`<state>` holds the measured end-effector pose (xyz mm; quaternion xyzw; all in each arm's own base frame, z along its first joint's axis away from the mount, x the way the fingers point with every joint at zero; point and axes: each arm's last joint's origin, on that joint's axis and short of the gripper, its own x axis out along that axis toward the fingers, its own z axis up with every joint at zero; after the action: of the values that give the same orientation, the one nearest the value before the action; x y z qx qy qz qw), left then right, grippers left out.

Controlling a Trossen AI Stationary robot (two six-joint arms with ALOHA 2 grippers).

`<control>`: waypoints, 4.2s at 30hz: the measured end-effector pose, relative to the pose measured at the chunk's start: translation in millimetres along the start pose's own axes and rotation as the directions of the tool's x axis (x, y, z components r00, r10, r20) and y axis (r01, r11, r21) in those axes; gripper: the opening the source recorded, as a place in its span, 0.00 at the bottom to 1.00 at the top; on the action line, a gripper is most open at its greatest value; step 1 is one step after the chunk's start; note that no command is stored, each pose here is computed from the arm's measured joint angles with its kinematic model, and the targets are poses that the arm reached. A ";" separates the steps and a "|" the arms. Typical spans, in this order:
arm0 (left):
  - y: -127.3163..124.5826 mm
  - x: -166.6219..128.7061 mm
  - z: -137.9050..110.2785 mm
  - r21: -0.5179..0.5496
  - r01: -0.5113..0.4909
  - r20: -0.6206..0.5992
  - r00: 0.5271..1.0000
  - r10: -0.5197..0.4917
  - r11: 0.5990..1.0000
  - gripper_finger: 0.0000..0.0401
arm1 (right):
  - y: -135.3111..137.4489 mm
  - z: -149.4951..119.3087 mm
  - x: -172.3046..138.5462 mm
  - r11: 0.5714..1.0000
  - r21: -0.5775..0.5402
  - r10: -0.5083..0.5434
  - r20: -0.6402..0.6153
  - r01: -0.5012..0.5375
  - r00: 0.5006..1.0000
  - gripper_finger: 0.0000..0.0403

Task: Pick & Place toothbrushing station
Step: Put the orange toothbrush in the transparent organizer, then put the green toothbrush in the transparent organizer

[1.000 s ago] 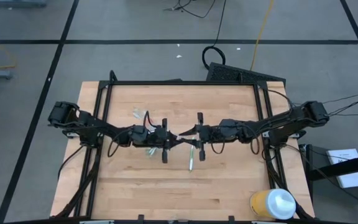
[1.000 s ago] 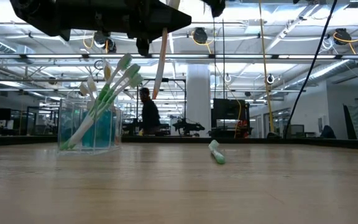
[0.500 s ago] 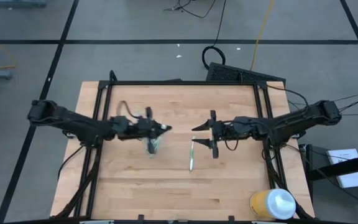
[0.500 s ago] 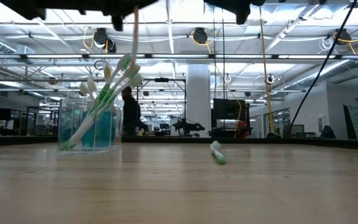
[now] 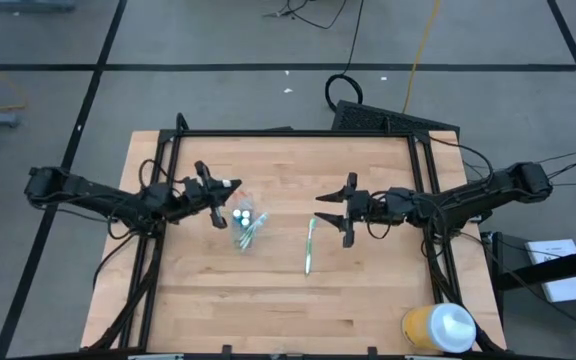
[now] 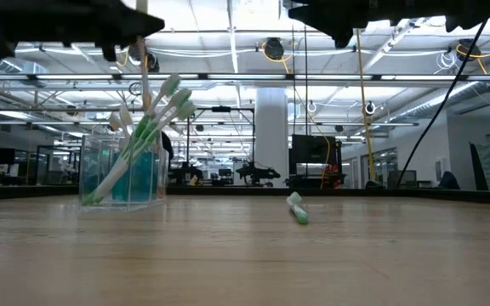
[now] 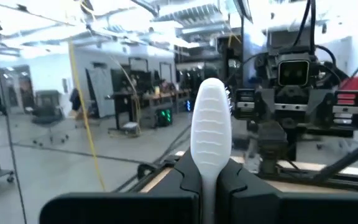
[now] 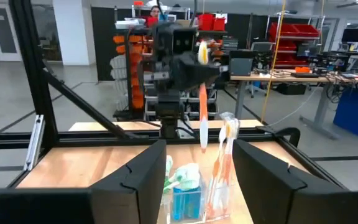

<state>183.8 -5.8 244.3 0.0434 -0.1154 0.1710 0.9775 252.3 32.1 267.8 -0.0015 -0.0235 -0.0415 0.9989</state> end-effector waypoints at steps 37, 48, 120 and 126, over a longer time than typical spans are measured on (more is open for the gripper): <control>13.6 -14.6 -83.6 0.002 -0.031 -0.116 0.993 0.032 1.000 0.01 | -2.7 -1.5 0.0 1.000 -0.003 -0.009 0.002 0.009 1.000 0.42; 11.8 -13.9 -99.0 0.001 -0.040 -0.201 0.979 0.039 0.999 0.01 | -2.7 -1.5 0.0 1.000 -0.003 -0.009 0.002 0.009 1.000 0.42; -52.9 -0.8 -7.1 0.093 -0.095 -0.155 0.982 0.109 0.991 0.57 | -2.6 -29.4 5.5 0.989 0.074 -0.109 -0.201 0.126 0.974 0.42; -66.6 13.4 20.7 0.104 -0.053 -0.319 0.944 0.084 0.993 0.57 | 2.3 -64.0 25.6 0.972 0.155 -0.094 -0.439 0.179 0.893 0.42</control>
<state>214.7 -66.5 264.6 0.0568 0.0526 0.2151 0.9735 281.0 31.9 205.1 0.1053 0.1928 -0.1088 0.9695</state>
